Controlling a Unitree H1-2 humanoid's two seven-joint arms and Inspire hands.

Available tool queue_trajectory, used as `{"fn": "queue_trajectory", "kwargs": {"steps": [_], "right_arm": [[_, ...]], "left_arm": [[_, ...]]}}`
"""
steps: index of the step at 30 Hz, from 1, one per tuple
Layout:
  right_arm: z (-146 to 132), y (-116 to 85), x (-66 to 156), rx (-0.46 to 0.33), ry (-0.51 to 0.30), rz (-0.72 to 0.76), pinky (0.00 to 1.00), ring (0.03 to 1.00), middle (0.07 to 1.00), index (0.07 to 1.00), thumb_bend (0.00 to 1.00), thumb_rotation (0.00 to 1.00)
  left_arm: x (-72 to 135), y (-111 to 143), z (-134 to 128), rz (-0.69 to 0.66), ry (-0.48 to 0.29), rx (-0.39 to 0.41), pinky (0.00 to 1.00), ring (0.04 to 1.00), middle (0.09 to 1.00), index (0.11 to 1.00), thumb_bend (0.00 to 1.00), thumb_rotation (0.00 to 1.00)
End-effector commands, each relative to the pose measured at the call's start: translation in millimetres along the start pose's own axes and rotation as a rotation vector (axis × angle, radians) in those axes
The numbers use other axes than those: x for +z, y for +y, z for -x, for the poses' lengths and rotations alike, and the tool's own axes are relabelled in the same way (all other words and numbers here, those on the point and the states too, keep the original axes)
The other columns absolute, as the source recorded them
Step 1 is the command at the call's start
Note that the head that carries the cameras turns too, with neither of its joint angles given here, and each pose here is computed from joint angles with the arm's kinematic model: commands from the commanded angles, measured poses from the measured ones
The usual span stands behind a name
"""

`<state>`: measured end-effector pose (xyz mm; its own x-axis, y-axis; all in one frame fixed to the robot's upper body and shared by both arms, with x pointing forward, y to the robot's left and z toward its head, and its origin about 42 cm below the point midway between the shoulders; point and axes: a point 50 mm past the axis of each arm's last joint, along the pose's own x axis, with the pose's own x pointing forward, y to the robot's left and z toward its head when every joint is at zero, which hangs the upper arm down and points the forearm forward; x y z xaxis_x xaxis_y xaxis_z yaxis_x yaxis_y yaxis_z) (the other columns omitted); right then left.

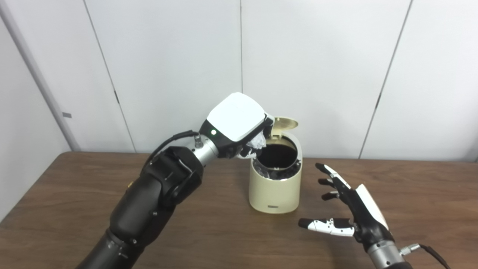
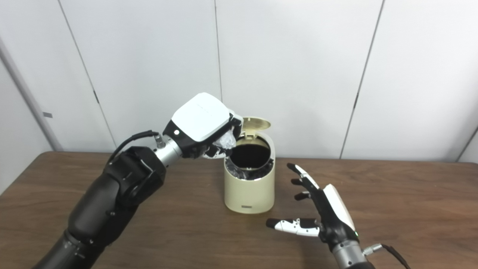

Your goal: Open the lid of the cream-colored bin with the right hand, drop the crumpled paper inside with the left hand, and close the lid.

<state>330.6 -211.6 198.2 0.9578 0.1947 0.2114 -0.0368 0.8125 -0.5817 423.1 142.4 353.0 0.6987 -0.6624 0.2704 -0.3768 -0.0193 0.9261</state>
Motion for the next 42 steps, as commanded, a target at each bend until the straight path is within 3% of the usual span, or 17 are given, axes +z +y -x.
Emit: {"fn": "queue_trajectory", "kwargs": {"steps": [1,6,14,21,32,42], "right_arm": [[-6.5,-10.3,14.5,-0.062,-0.066,0.004,0.67,0.839,0.926,0.899,0.8,0.33],[-5.3,-10.9,15.4,-0.069,-0.066,0.003,0.69,0.84,0.921,0.894,0.8,0.31],[-4.2,-12.6,15.2,-0.077,-0.077,0.005,0.71,0.843,0.916,0.889,0.79,0.3],[-3.3,-13.3,16.3,-0.087,-0.077,0.005,0.73,0.845,0.915,0.884,0.78,0.29],[0.8,-13.8,13.0,-0.089,-0.07,0.003,0.74,0.842,0.923,0.895,0.79,0.31],[3.0,-13.1,15.8,-0.085,-0.066,-0.003,0.74,0.844,0.92,0.892,0.78,0.32]], "left_arm": [[-5.0,26.1,-14.0,-0.043,-0.009,0.097,0.3,0.308,0.471,0.481,0.53,0.0],[-0.1,22.4,-20.7,-0.031,-0.02,0.094,0.33,0.348,0.471,0.481,0.53,0.0],[4.6,10.0,-30.0,0.002,-0.029,0.102,0.27,0.299,0.471,0.482,0.53,0.0],[5.5,-8.0,-39.7,-0.003,-0.033,0.073,0.32,0.344,0.471,0.482,0.53,0.0],[0.5,-31.9,-44.9,-0.075,-0.016,0.019,0.24,0.305,0.471,0.482,0.53,0.0],[-1.7,-42.8,-48.5,-0.022,-0.007,0.063,0.22,0.295,0.471,0.482,0.53,0.0]]}}
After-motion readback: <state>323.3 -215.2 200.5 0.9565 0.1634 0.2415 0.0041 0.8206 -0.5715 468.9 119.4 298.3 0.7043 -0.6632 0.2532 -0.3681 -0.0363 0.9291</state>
